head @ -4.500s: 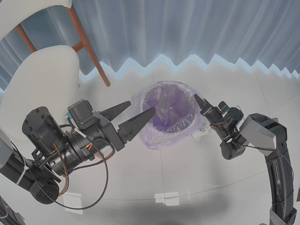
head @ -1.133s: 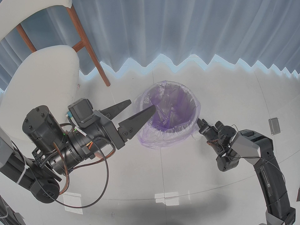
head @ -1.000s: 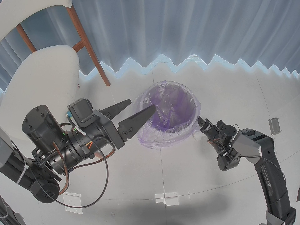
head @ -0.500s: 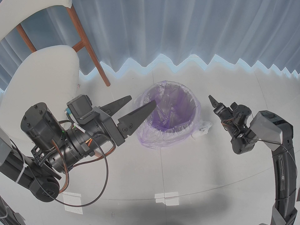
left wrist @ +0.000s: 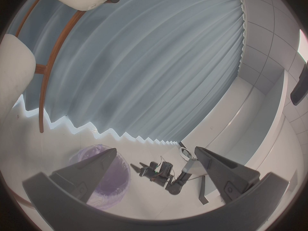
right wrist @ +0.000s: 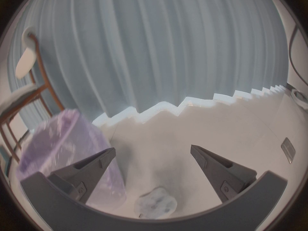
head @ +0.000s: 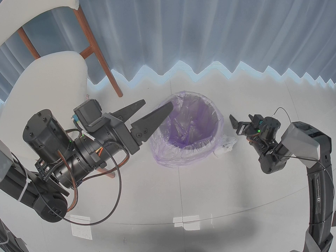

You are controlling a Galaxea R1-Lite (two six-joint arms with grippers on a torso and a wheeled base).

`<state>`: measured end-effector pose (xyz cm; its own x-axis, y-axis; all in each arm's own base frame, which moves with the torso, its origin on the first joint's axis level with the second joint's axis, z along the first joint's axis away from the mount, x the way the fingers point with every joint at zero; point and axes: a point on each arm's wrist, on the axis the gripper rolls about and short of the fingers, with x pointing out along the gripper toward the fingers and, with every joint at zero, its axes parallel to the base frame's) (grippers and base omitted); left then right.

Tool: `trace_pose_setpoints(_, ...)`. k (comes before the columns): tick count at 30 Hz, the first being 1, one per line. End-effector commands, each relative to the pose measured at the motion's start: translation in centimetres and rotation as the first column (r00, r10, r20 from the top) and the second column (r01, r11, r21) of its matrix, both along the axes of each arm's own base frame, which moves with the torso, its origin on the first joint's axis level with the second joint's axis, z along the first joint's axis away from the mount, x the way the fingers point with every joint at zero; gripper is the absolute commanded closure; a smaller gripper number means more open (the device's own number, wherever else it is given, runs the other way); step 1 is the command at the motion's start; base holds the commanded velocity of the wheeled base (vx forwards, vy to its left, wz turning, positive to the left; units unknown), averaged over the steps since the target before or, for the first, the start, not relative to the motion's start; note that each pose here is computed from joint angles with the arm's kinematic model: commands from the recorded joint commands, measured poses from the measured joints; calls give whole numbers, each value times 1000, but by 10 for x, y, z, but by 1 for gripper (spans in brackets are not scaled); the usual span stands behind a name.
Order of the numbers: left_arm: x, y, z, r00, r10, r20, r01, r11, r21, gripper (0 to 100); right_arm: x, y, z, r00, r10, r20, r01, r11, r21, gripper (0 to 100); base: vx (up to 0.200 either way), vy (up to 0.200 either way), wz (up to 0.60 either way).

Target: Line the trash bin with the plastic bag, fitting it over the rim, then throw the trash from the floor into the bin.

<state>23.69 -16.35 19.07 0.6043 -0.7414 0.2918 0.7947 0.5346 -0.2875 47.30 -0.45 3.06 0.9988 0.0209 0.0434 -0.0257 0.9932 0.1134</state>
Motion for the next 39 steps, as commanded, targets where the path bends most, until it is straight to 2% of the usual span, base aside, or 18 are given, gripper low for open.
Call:
trace_pose_setpoints(1, 4, 1, 3, 1000, 16, 11, -16, 1000, -11, 0, -2, 22, -51, 995, 30, -92, -33, 999, -32, 0, 0, -200, 0)
trace_pose_setpoints(7, 4, 1, 2, 1000, 12, 5, -12, 1000, -10, 0, 4, 26, -51, 984, 38, -174, -45, 998, -32, 0, 0, -200, 0)
trace_pose_setpoints(12, 1, 1, 4, 1000, 13, 11, -13, 1000, -13, 0, 18, 27, -38, 985, 38, -171, -45, 998, -32, 0, 0, -200, 0)
trace_pose_setpoints(22, -3, 4, 6, 1000, 16, 23, -16, 1000, -9, 0, 30, 48, -50, 963, 81, -256, -92, 995, -33, 0, 0, 0, 0)
trace_pose_setpoints(28, -6, 4, 1, 1000, 19, 22, -19, 1000, 18, 0, 39, 63, -63, 959, 106, -262, -118, 993, -31, 0, 0, 0, 0)
trace_pose_setpoints(39, -6, 4, 2, 1000, 19, 25, -19, 1000, 16, 0, 36, 87, -94, 922, 137, -361, -158, 987, -30, 0, 0, 0, 0)
